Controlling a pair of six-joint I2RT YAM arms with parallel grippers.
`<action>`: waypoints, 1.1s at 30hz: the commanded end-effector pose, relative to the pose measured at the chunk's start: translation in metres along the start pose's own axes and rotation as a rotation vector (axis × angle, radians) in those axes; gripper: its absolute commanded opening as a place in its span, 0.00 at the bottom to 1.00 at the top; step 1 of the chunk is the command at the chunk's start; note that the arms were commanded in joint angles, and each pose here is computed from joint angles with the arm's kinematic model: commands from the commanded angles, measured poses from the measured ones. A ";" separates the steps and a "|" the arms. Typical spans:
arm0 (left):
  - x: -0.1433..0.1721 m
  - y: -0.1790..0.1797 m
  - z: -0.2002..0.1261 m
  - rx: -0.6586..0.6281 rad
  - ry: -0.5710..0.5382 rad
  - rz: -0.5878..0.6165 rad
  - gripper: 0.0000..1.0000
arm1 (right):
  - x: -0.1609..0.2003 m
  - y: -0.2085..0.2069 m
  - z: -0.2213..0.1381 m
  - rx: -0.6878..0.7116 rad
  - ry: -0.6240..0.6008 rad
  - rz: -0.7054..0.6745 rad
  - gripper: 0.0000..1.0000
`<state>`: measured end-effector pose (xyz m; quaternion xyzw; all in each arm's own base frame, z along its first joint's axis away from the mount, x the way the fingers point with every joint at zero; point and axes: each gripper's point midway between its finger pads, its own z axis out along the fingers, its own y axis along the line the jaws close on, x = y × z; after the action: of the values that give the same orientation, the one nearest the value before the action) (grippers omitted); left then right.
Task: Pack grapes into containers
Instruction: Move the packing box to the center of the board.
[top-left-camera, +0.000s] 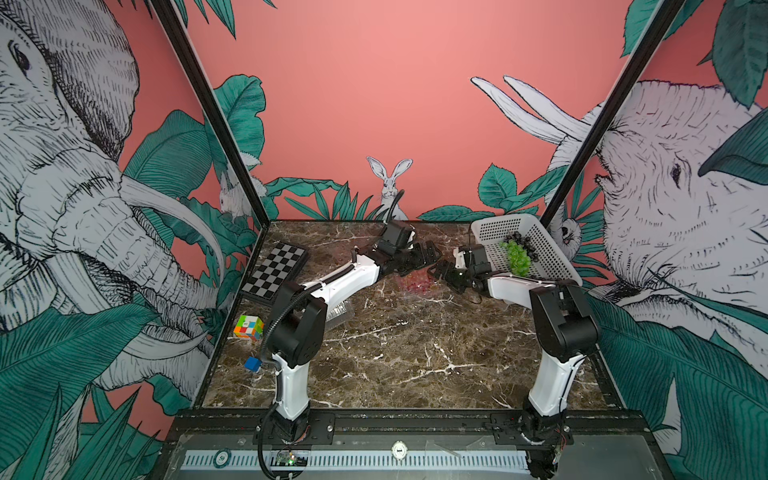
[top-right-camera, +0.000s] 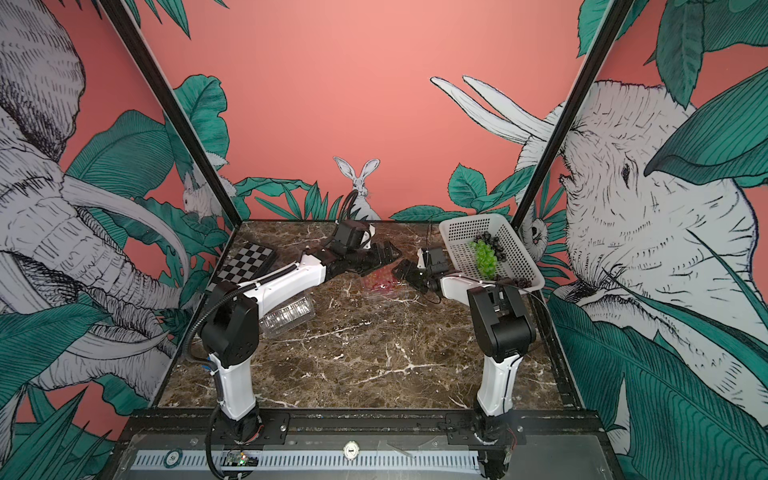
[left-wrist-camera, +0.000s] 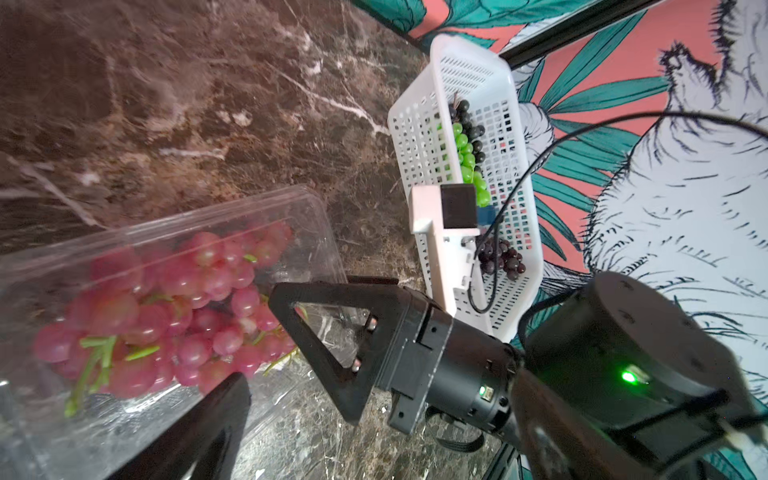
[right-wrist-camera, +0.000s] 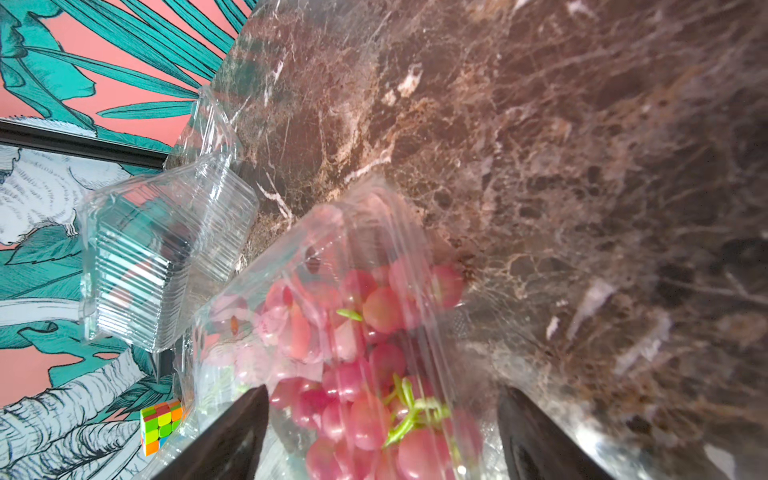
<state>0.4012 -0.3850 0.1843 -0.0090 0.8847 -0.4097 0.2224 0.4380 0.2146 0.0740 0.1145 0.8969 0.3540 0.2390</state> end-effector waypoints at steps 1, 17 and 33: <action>0.001 0.002 0.007 0.009 -0.001 -0.027 1.00 | -0.010 0.012 -0.015 -0.052 -0.034 -0.009 0.85; 0.013 0.021 0.008 -0.033 0.016 -0.035 0.99 | -0.012 0.002 -0.028 -0.109 -0.052 0.015 0.72; -0.001 0.029 -0.006 -0.048 -0.020 -0.038 1.00 | 0.001 0.041 0.006 -0.153 0.017 -0.047 0.59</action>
<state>0.4061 -0.3683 0.1431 -0.0402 0.8992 -0.3859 0.2023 0.4375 0.2411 0.0914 0.0840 0.8764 0.4086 0.2408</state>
